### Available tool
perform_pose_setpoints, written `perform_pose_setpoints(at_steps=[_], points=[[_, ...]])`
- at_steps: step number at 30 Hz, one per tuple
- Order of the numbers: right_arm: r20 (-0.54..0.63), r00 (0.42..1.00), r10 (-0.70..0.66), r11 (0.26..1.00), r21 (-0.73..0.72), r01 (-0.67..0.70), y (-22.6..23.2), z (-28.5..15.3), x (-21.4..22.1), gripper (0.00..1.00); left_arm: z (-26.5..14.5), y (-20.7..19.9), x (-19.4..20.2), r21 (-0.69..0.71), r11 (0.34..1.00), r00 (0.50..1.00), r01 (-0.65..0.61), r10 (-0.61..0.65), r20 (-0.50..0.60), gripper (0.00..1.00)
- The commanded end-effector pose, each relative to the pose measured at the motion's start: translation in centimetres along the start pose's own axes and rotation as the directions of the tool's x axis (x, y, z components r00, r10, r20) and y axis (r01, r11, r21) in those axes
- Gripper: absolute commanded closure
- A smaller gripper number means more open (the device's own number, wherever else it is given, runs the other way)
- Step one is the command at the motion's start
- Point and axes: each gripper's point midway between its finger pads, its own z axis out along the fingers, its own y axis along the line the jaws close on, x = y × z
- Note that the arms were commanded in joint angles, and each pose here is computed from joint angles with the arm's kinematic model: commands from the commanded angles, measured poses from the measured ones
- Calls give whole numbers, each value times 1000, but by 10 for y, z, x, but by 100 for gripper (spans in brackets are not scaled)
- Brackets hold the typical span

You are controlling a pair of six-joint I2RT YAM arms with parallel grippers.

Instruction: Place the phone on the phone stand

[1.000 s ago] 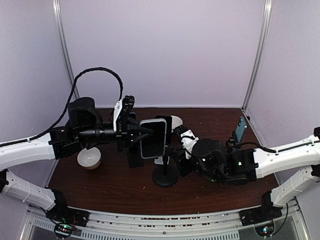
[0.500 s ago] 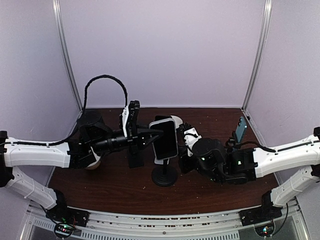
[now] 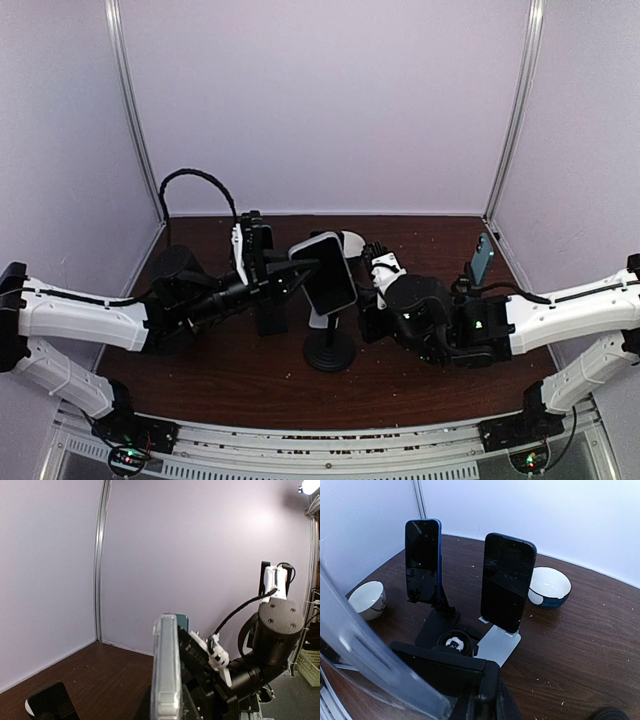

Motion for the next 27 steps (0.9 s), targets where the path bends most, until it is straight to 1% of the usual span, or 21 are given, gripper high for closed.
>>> perform_pose_setpoints(at_steps=[1,2,3,5,7,12,15,17,21,25,27], points=[[-16,1000,-21,996,-90,19,20,-5,7,100,-26,6,-104,-127,984,957,-121,150,250,100],[-19,1000,-25,996,-89,23,21,-4,8,100,-25,9,-100,-139,981,967,-132,159,200,100],[-20,999,-26,995,-94,24,22,-4,8,100,-25,9,-97,-139,980,971,-141,164,174,100],[-22,999,-26,995,-99,23,24,-3,8,100,-27,9,-93,-138,981,970,-135,159,184,100],[-14,1000,-16,995,-101,14,25,-3,6,100,-21,10,-84,-128,985,976,-119,140,168,100],[-8,1000,-9,995,-103,8,26,-2,4,100,4,-1,-77,-14,997,974,-72,74,216,100],[-8,1000,-8,995,-96,7,26,-2,4,100,24,-3,-64,11,998,978,-66,63,198,100],[-7,1000,-7,995,-96,7,25,-3,3,100,28,2,-53,-4,999,984,-52,52,172,100],[2,1000,-1,996,-84,1,20,-6,2,100,18,8,-39,-46,998,992,-31,37,122,100],[7,1000,3,999,-48,-2,12,-7,-2,100,5,7,-27,-56,998,998,41,-38,46,100],[0,1000,-5,999,-31,5,10,-5,0,100,0,-1,-26,-40,997,998,62,-60,35,100]])
